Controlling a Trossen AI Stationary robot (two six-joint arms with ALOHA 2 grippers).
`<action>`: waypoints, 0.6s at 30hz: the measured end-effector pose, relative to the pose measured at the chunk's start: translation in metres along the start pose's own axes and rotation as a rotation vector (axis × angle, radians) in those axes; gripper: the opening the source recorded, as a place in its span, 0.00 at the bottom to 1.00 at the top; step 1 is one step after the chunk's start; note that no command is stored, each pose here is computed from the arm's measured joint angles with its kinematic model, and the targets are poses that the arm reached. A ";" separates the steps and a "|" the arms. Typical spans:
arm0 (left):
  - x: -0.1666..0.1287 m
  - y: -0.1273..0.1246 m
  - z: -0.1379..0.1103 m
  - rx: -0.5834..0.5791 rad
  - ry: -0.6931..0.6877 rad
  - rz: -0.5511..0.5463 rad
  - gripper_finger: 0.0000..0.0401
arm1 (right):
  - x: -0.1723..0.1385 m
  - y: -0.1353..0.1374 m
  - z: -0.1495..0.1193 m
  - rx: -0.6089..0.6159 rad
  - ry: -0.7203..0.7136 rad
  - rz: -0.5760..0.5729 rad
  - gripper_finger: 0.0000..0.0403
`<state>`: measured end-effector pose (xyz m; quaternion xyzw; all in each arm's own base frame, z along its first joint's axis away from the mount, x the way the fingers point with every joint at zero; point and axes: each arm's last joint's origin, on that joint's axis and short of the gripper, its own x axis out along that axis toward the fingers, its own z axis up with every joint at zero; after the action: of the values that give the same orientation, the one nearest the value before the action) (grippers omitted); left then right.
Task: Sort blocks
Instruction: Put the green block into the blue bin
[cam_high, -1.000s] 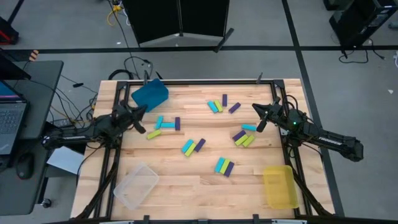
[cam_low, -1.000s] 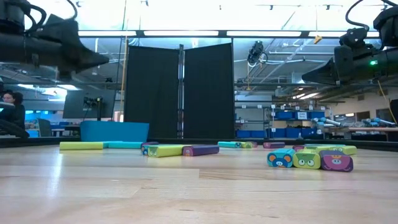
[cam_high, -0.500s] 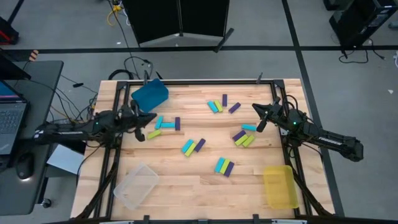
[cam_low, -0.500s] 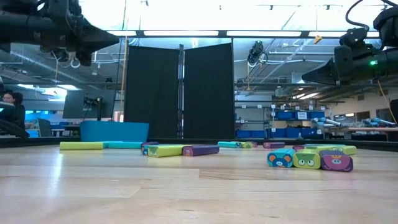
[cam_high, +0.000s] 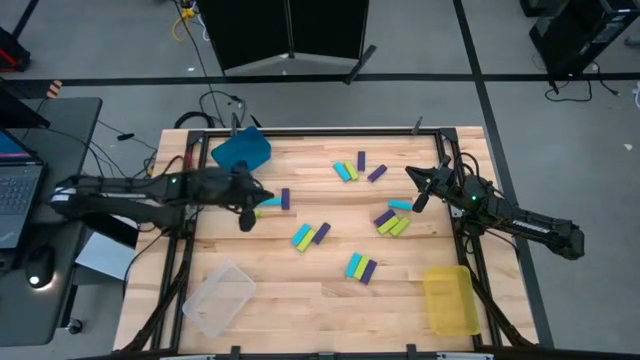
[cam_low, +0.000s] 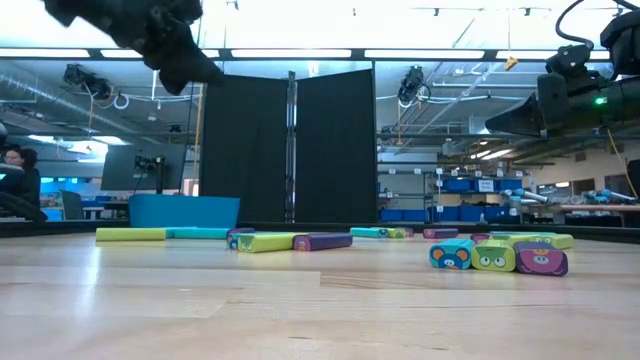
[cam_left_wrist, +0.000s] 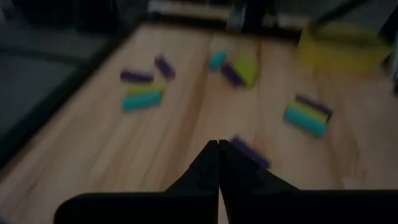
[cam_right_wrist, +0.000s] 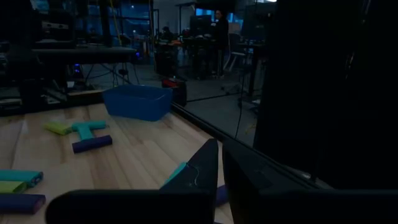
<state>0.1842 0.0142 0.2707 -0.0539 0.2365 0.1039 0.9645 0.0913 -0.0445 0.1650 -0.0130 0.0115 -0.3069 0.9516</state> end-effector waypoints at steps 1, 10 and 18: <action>0.001 -0.001 0.003 0.002 0.047 0.006 0.03 | 0.000 0.000 0.000 0.000 0.000 0.000 0.09; 0.017 -0.003 -0.003 -0.050 0.385 0.024 0.03 | 0.000 0.000 0.000 0.000 0.000 0.000 0.09; 0.022 -0.001 -0.022 -0.096 0.602 0.080 0.03 | 0.000 0.000 0.000 0.000 0.000 0.000 0.09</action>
<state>0.1942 0.0134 0.2410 -0.1187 0.5084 0.1321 0.8426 0.0913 -0.0445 0.1650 -0.0131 0.0116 -0.3069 0.9516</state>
